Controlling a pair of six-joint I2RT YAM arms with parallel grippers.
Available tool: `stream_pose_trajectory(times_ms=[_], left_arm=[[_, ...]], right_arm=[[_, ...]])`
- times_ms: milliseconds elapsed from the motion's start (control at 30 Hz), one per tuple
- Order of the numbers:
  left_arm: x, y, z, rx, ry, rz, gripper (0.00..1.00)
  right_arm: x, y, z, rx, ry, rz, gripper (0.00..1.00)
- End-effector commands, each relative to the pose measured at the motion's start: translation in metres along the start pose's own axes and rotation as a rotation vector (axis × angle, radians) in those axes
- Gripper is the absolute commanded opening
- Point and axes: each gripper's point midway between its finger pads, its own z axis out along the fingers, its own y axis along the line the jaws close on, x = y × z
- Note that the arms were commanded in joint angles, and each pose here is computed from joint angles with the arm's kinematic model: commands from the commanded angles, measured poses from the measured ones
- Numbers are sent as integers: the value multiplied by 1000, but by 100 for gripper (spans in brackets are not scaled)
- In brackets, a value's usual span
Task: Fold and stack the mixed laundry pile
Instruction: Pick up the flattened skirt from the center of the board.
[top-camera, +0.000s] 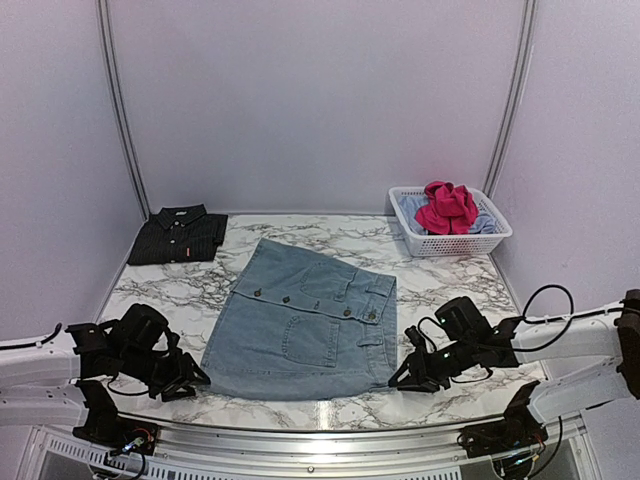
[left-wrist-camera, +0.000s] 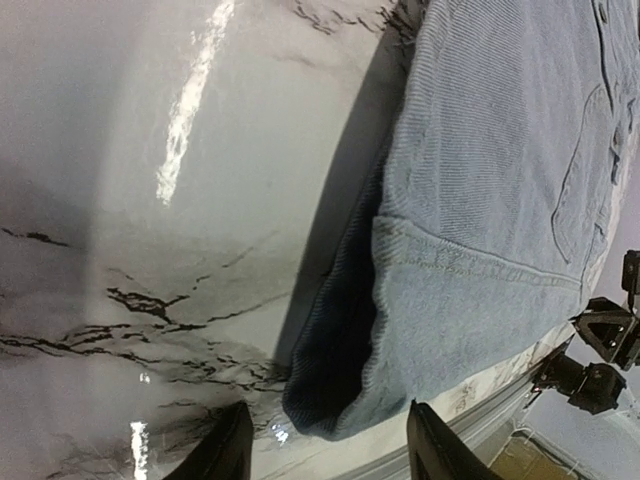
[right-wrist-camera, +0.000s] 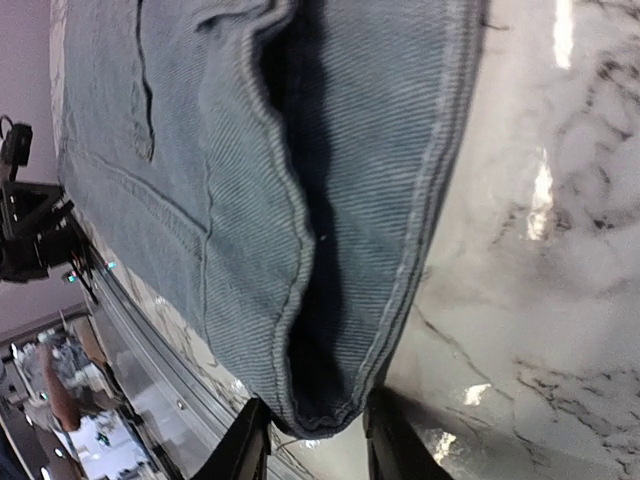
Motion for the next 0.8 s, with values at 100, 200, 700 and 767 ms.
stream_pose_trajectory(times_ms=[100, 200, 700, 767], left_arm=[[-3, -6, 4, 7, -3, 9, 30], [-1, -14, 0, 27, 14, 4, 9], [-5, -84, -70, 97, -35, 126, 0], [-17, -97, -78, 74, -70, 151, 0]], right_arm=[[-12, 12, 1, -3, -13, -26, 12], [-12, 19, -5, -7, -18, -31, 0], [-3, 74, -53, -160, -76, 38, 0], [-14, 76, -64, -159, -114, 56, 0]])
